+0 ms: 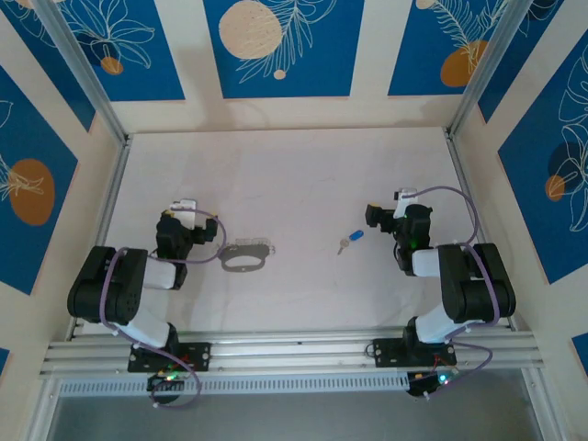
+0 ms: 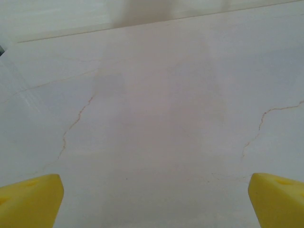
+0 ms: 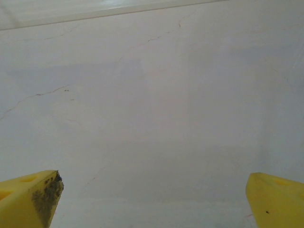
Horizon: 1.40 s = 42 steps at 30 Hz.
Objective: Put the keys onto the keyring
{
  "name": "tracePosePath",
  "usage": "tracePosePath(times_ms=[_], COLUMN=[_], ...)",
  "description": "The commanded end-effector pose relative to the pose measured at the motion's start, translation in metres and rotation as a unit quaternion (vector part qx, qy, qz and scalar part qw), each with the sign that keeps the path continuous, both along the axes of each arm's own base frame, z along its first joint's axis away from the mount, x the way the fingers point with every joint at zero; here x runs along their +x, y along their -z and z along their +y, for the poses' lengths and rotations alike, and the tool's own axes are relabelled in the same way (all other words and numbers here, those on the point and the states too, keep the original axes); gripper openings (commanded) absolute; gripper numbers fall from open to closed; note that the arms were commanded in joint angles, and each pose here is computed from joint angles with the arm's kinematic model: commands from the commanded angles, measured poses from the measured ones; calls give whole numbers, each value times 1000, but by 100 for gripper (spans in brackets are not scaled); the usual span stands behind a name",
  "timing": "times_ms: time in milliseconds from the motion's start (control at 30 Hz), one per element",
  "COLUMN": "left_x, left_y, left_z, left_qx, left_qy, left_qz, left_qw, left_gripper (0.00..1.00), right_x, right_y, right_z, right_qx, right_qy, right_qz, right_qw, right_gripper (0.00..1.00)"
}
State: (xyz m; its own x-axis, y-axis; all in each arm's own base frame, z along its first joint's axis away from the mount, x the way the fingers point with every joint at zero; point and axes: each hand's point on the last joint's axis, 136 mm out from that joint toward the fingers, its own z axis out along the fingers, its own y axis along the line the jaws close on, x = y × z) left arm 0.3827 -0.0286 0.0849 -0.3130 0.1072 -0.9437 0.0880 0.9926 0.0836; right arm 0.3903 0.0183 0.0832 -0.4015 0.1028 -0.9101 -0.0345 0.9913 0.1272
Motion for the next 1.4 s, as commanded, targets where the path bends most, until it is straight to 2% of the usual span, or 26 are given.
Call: tracePosePath(times_ms=[0, 467, 700, 767, 833, 933, 1000, 1200, 1367], left_x=[4, 11, 15, 15, 14, 19, 24, 23, -4], left_y=[-11, -6, -5, -6, -10, -25, -36, -84, -118], left_z=[-3, -10, -1, -1, 1, 8, 14, -8, -36], left_qx=[3, -8, -19, -19, -18, -13, -10, -77, -170], left_qy=[9, 39, 19, 19, 15, -11, -29, -6, 13], left_qz=[-19, 8, 17, 14, 10, 36, 56, 76, 93], left_qw=[1000, 999, 1000, 1000, 1000, 999, 998, 994, 981], left_gripper=[99, 100, 100, 100, 98, 98, 98, 93, 87], right_x=[6, 6, 6, 7, 8, 10, 12, -3, -33], right_y=[-10, -10, -10, -12, -20, -44, -62, -92, -78], right_z=[2, 2, 1, 11, 16, 14, 15, 73, 146], right_qx=[-9, -8, 0, 2, -2, 3, 45, 160, 159], right_qy=[-8, -8, -13, -44, -58, -38, -24, -98, -167], right_qz=[-17, -17, -16, -13, -5, 39, 66, 120, 197], right_qw=[1000, 1000, 1000, 999, 998, 999, 997, 975, 953], right_gripper=[99, 99, 99, 97, 90, 90, 90, 81, 74])
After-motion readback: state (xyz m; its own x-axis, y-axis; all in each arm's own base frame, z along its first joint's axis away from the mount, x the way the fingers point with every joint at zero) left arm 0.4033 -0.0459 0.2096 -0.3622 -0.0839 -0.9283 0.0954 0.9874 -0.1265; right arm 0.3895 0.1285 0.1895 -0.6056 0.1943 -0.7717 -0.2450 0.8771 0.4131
